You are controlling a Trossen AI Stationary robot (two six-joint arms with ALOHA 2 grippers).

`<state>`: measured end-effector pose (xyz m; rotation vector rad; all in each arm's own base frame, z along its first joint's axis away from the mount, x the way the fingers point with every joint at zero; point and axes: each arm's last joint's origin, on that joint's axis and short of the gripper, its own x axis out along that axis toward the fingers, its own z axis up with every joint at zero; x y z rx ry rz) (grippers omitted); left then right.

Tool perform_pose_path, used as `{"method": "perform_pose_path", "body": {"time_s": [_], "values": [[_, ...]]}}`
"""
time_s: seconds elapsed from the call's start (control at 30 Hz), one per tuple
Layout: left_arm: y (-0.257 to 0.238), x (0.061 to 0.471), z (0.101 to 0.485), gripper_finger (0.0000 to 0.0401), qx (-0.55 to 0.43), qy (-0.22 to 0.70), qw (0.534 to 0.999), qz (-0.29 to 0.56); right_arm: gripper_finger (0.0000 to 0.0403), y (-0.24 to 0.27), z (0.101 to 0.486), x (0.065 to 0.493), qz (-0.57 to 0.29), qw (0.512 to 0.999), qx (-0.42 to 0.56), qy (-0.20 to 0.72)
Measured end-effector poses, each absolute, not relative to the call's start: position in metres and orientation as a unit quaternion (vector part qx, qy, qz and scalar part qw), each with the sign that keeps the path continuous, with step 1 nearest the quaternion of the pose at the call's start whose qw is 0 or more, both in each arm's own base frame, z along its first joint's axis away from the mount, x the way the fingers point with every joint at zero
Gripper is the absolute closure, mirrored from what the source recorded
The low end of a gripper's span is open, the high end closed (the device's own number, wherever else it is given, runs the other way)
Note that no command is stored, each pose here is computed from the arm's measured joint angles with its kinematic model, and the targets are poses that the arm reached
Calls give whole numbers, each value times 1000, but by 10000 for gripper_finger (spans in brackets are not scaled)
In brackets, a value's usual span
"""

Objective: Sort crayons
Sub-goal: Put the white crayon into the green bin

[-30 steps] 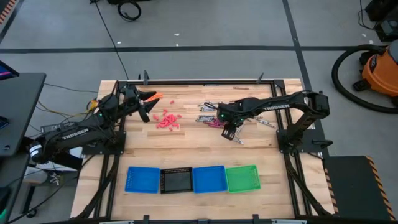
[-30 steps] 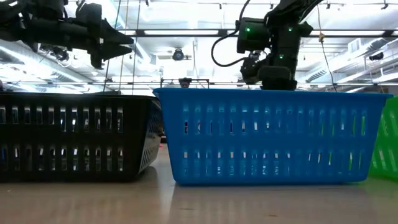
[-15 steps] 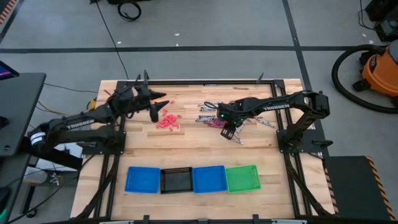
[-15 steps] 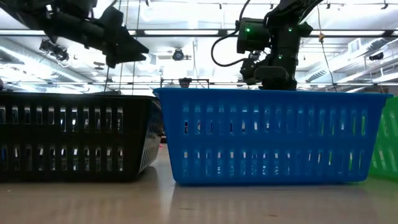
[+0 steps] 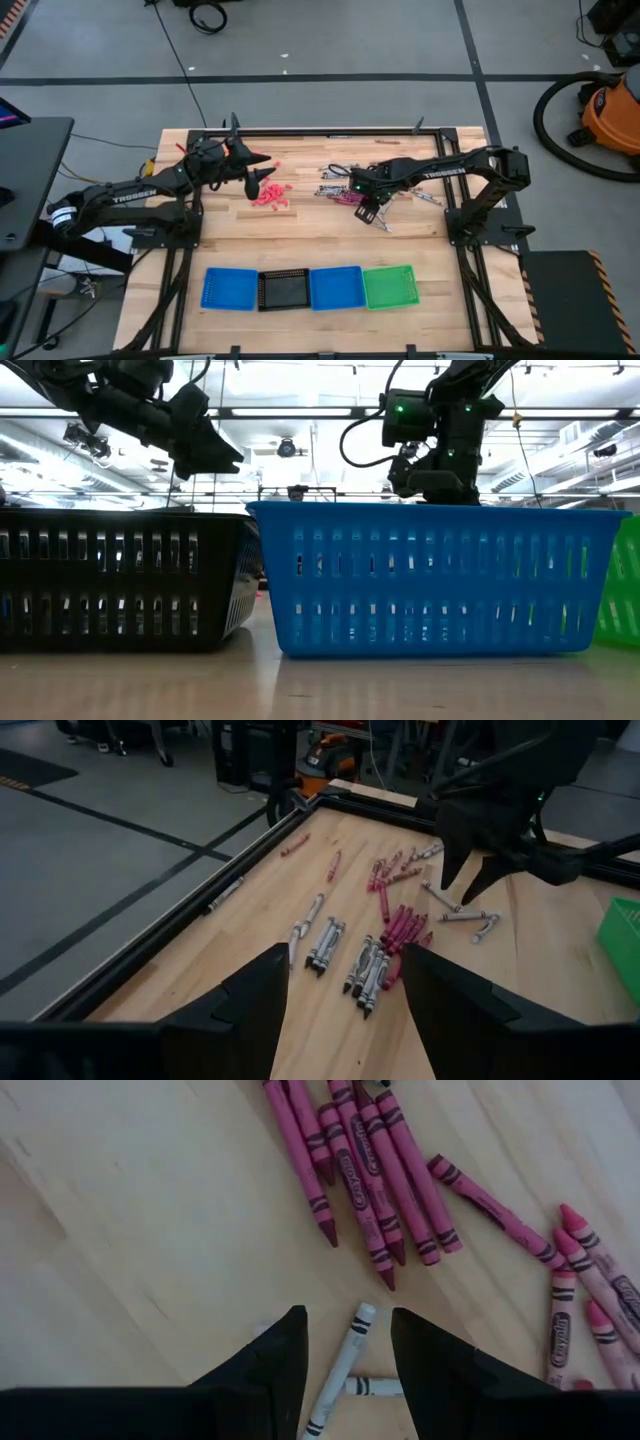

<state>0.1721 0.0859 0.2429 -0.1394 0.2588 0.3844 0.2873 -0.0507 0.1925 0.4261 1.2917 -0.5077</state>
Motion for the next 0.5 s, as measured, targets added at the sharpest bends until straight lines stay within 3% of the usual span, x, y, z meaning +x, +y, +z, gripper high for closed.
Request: {"method": "perform_pose_path", "body": {"time_s": [0.5], "values": [[86, 172, 241, 196, -76, 139, 969, 191, 250, -45, 187, 282, -252, 728, 201, 605]]}}
